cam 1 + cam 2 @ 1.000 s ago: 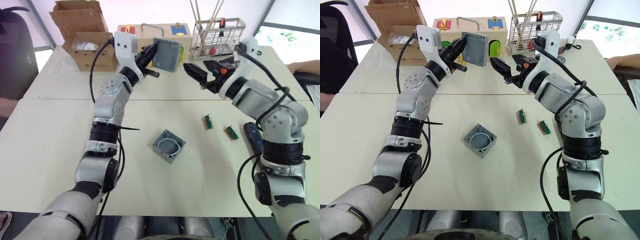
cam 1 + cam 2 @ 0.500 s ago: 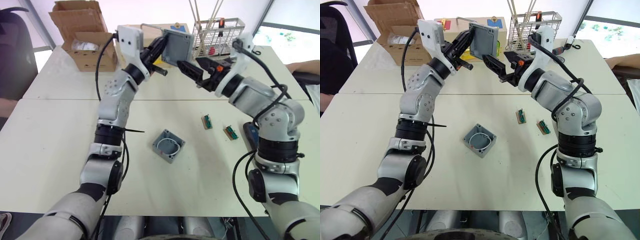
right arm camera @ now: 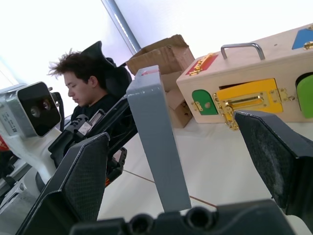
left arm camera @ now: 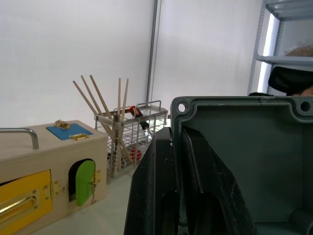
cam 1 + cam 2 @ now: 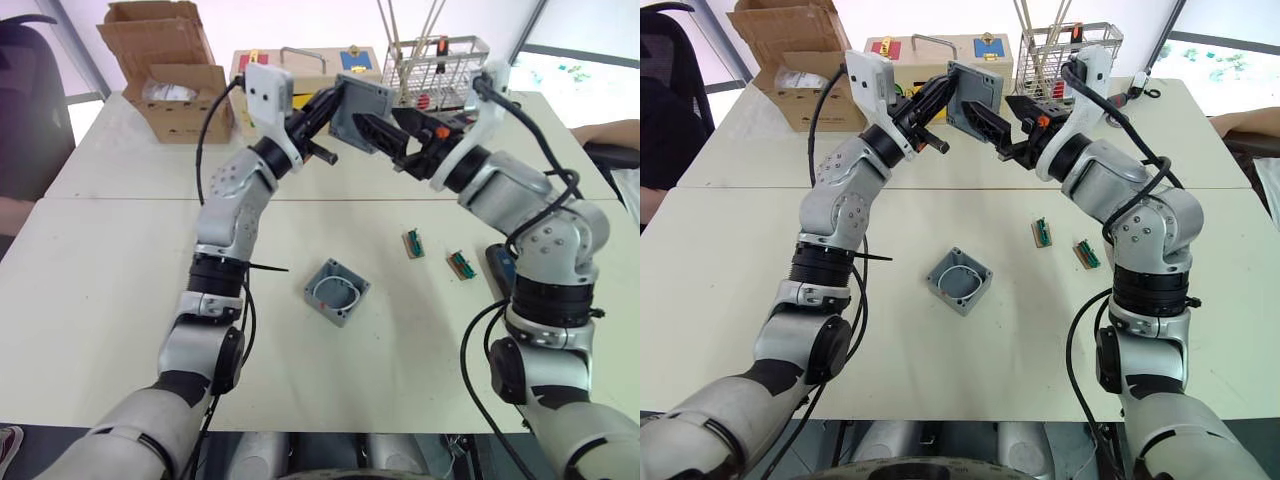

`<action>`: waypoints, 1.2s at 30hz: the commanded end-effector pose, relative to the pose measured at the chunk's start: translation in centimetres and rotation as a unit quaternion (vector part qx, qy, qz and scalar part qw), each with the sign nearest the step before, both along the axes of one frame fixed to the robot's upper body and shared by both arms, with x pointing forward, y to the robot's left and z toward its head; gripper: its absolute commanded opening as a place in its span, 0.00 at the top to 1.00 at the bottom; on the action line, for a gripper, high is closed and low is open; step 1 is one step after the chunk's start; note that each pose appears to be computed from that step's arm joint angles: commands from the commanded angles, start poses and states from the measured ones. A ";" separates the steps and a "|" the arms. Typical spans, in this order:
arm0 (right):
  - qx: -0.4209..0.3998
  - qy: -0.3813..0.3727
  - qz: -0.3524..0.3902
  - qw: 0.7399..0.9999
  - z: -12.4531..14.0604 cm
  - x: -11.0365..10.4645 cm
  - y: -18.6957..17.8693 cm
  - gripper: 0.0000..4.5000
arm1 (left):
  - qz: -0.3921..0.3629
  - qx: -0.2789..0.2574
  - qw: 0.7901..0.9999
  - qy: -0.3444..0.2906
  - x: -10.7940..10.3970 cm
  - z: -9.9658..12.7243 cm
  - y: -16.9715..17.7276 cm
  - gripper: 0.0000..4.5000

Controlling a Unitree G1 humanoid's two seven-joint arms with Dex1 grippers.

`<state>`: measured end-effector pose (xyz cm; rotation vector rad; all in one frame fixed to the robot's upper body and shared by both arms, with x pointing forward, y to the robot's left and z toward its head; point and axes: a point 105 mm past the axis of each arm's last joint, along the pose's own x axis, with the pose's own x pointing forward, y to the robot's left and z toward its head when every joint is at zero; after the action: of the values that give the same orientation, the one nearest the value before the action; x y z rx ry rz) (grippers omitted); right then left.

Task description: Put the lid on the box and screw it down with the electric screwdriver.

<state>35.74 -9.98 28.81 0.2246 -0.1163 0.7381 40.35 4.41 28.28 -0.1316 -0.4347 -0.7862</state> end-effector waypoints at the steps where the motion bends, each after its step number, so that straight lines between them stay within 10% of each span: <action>1: 0.000 -0.032 0.008 0.999 1.3 -0.9 0.1 0.00 | -0.004 0.005 0.999 -0.034 -0.6 1.4 0.1 0.98; 6: -0.002 -0.033 0.013 0.999 1.2 -1.0 0.1 0.00 | -0.004 0.008 0.999 -0.035 -0.6 1.4 0.1 0.98; 15: -0.013 -0.019 0.013 1.000 0.3 -1.0 0.3 0.57 | -0.006 0.004 0.999 -0.038 -0.6 1.6 0.0 1.00; 19: -0.013 -0.019 0.011 1.000 0.3 -0.9 0.3 0.97 | -0.005 0.005 0.999 -0.038 -0.6 1.5 0.1 1.00; 28: -0.019 -0.021 0.006 1.000 0.2 -1.0 0.2 0.97 | -0.009 0.019 1.000 -0.023 -0.4 0.9 0.3 1.00; 36: -0.036 -0.044 -0.035 0.998 0.2 -0.6 -0.8 0.97 | -0.040 0.014 0.999 0.002 -0.4 0.8 1.9 0.26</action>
<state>35.79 -10.50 27.21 0.1655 -0.0863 0.6954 40.24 5.35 27.60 -0.1129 -0.3711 -0.8669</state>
